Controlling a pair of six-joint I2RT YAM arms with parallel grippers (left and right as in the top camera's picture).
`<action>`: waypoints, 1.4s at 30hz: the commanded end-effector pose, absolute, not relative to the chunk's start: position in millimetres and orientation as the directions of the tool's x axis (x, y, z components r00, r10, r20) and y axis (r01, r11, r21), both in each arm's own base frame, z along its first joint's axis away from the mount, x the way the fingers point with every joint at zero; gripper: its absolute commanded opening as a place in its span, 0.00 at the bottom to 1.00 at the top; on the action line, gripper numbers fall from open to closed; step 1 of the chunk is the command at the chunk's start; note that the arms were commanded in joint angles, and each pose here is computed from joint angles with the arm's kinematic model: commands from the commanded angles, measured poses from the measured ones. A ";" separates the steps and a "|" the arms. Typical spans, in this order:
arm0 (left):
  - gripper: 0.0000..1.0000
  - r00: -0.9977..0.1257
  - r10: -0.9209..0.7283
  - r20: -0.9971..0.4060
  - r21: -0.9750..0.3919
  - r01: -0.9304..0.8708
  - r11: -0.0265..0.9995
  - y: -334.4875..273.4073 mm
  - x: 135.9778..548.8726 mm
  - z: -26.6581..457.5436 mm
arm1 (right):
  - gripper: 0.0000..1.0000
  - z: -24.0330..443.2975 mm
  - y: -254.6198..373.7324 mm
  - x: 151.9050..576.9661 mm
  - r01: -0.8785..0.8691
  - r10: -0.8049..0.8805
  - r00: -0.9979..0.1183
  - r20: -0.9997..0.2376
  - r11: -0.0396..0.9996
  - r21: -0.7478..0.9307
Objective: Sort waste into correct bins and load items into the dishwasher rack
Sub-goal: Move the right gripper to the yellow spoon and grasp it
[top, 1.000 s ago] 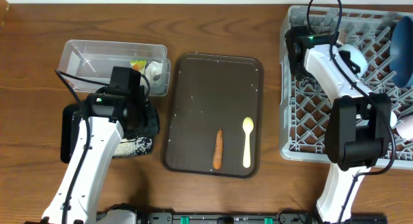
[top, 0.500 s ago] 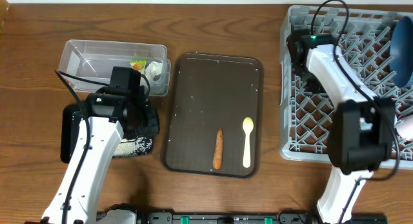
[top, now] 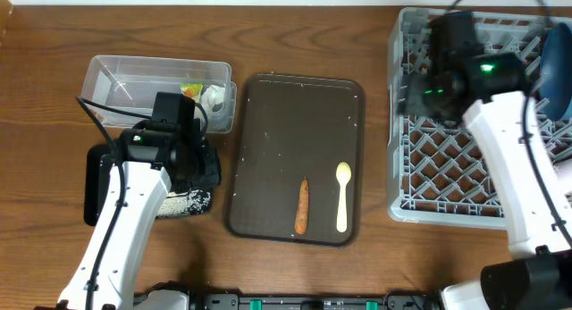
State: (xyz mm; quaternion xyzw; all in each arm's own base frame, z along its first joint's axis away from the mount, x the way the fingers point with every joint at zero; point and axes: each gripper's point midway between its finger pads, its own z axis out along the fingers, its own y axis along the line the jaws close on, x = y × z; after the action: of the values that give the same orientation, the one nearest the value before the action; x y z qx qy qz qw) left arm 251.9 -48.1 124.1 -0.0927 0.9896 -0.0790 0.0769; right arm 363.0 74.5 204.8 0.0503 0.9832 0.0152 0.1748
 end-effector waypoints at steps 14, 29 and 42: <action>0.40 -0.970 -0.202 -0.135 -0.158 -0.180 0.971 -44.4 250.2 122.7 | 0.85 88.2 184.5 309.3 -0.018 0.008 -0.974 -0.225 0.993 0.113; 0.40 -0.970 -0.202 -0.136 -0.158 -0.180 0.971 -44.5 250.3 122.7 | 0.79 46.3 181.5 304.0 0.027 0.059 -0.967 -0.246 0.991 0.134; 0.40 -0.970 -0.203 -0.135 -0.158 -0.181 0.971 -44.5 250.2 122.7 | 0.77 42.6 188.4 298.5 0.005 0.028 -0.964 -0.263 0.996 0.087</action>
State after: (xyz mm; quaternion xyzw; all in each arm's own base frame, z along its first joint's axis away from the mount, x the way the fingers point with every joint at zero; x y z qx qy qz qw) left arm 251.7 -48.0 124.0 -0.0927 0.9896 -0.0789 0.0765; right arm 301.9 187.9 48.4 0.0056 0.9893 0.0576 0.1337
